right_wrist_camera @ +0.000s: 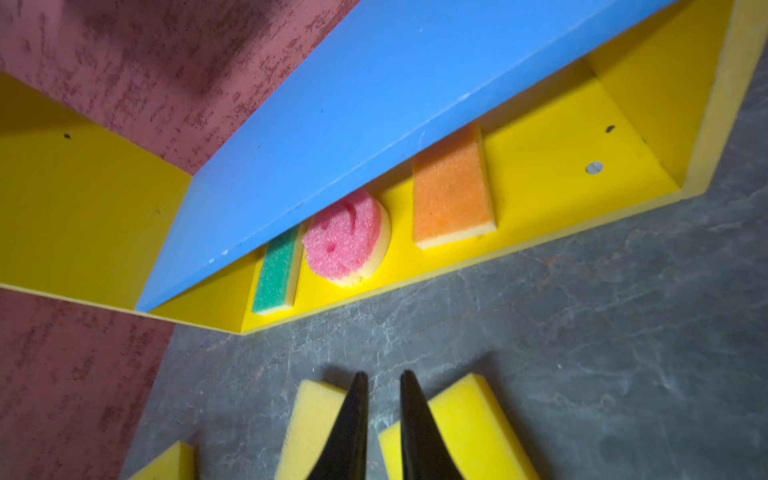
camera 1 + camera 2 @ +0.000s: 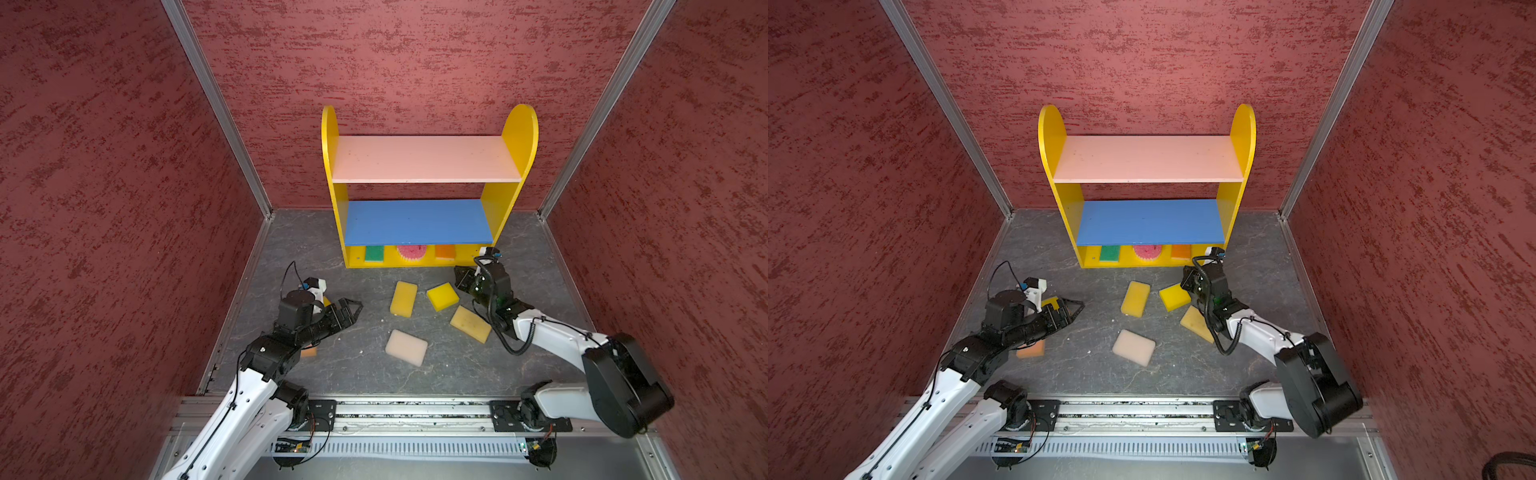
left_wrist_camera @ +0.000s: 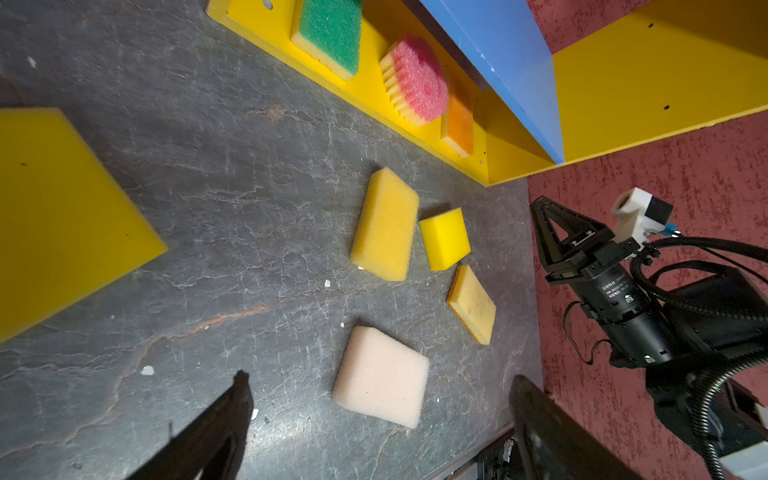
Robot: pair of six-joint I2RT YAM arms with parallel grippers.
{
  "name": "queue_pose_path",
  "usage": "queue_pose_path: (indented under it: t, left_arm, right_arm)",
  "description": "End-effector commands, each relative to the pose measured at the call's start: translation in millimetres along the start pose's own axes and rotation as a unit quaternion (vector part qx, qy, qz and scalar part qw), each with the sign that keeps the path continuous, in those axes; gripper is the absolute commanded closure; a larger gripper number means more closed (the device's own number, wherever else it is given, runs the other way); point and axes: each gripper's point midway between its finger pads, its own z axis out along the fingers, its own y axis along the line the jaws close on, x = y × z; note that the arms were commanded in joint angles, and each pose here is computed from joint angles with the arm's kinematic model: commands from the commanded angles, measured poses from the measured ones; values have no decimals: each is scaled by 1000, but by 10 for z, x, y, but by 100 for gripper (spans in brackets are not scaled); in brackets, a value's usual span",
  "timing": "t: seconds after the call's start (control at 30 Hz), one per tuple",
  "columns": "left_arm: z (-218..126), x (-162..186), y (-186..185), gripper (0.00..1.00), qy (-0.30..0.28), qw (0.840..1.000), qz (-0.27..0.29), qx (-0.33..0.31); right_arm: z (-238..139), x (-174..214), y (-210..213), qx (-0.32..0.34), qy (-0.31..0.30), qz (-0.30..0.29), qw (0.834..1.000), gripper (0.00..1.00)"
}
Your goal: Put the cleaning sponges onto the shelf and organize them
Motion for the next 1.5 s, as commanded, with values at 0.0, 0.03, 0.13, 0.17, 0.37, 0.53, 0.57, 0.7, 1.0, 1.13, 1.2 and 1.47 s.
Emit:
queue_pose_path:
  t: [0.0,0.03,0.13,0.17,0.37,0.53,0.57,0.7,1.0,1.13,1.2,1.47]
  left_arm:
    - [66,129,7,6,23,1000,19,3]
    - [91,162,21,6,28,999,22,1]
    - [173,228,64,5,39,999,30,-10]
    - [210,236,85,5,41,999,30,-14]
    - [461,228,-14,5,61,997,36,-9]
    - [655,207,-147,5,70,996,52,-10]
    - [680,205,-170,5,71,996,56,-12]
    - [821,224,-171,8,72,995,62,-24]
    - [936,228,-143,9,72,995,59,-41]
    - [940,227,-121,9,66,995,59,-41]
    - [951,236,-74,9,67,995,57,-45]
    - [982,274,25,8,75,995,52,-50]
  right_arm:
    - [-194,361,-238,76,46,-59,994,81]
    - [-231,395,-245,78,46,-55,994,80]
    - [-306,385,-336,92,32,-42,994,76]
    - [-334,345,-392,108,21,-39,993,73]
    - [-466,101,-589,163,-50,-29,985,51]
    - [-352,97,-434,119,-38,-51,991,54]
    - [-312,109,-407,111,-29,-56,992,56]
    - [-107,213,-349,79,26,-50,995,75]
    - [456,142,-530,-41,78,111,990,100]
    - [719,93,-652,-60,56,179,980,100]
    - [845,87,-706,-65,44,205,976,100]
    - [1045,84,-978,-38,-4,259,965,100]
